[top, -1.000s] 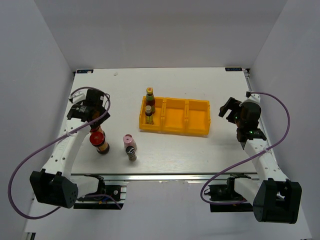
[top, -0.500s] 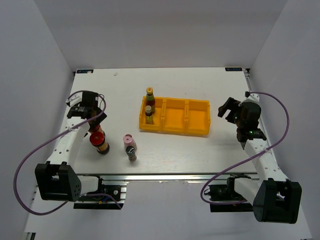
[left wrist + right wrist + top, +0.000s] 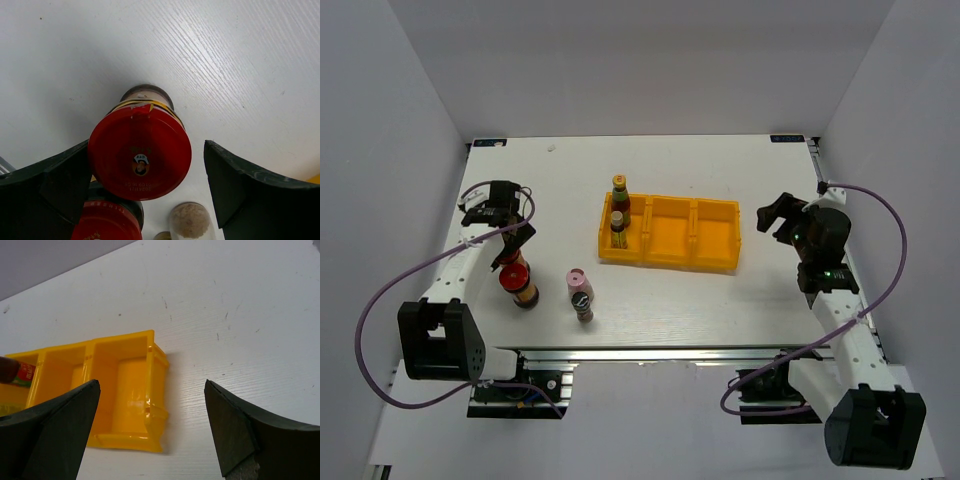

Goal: Organize the condiment bottles

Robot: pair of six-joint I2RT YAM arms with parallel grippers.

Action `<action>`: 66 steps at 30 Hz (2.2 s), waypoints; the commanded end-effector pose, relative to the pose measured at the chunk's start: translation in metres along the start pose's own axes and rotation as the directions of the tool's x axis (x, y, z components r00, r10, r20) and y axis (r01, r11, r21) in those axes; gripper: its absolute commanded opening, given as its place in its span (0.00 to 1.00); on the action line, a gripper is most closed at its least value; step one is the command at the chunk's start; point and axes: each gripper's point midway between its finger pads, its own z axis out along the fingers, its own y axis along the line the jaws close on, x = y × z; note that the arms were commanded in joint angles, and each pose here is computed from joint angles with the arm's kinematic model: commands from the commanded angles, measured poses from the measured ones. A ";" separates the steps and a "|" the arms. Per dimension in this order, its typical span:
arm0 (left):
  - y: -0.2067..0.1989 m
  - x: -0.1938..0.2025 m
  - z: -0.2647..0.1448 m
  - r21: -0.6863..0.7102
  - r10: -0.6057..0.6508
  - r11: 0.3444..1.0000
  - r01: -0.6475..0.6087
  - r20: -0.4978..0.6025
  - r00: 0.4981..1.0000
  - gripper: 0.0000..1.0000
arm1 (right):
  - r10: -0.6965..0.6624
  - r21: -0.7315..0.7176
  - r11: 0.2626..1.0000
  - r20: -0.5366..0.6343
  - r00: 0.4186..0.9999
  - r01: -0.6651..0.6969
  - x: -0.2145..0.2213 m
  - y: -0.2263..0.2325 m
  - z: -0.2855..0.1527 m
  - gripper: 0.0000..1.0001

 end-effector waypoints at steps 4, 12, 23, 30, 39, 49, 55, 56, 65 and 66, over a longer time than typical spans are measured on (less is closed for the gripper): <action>0.000 -0.006 0.000 0.003 -0.024 1.000 0.024 0.024 0.999 0.84 | 0.009 0.004 1.000 0.061 0.998 -0.009 -0.020 0.005 -0.007 0.89; -0.004 -0.004 0.000 0.023 -0.021 1.000 0.020 0.010 1.000 0.54 | 0.013 0.006 1.000 0.049 0.999 -0.013 -0.018 0.004 -0.003 0.89; -0.066 -0.060 -0.061 0.329 -0.049 0.944 0.015 0.095 0.994 0.07 | -0.013 -0.113 0.993 -0.012 1.000 0.012 -0.010 0.024 0.002 0.89; -0.110 -0.070 -0.102 0.389 0.019 0.917 -0.084 0.167 0.986 0.00 | -0.055 -0.242 0.968 0.073 0.996 0.071 -0.024 0.047 -0.013 0.89; -0.176 -0.069 -0.196 0.578 0.047 0.790 -0.206 0.278 0.959 0.00 | -0.057 -0.183 0.979 0.152 0.987 0.085 -0.035 0.038 -0.020 0.89; -0.226 -0.057 -0.273 0.643 0.093 0.675 -0.362 0.412 0.906 0.00 | -0.049 -0.145 0.987 0.128 0.991 0.067 -0.031 0.030 -0.014 0.89; -0.265 -0.013 -0.305 0.692 0.181 0.529 -0.492 0.475 0.861 0.00 | -0.050 -0.136 0.988 0.138 0.989 0.069 -0.032 0.029 -0.014 0.89; -0.273 -0.003 -0.304 0.697 0.208 0.505 -0.509 0.474 0.856 0.00 | -0.053 -0.134 0.988 0.137 0.989 0.072 -0.032 0.028 -0.014 0.89; -0.346 0.074 -0.294 0.721 0.375 0.381 -0.579 0.452 0.809 0.00 | -0.048 -0.033 0.998 0.125 0.991 0.053 -0.031 0.010 -0.009 0.89; -0.350 0.077 -0.291 0.719 0.380 0.381 -0.581 0.451 0.807 0.00 | -0.048 -0.030 0.998 0.119 0.992 0.052 -0.029 0.009 -0.008 0.89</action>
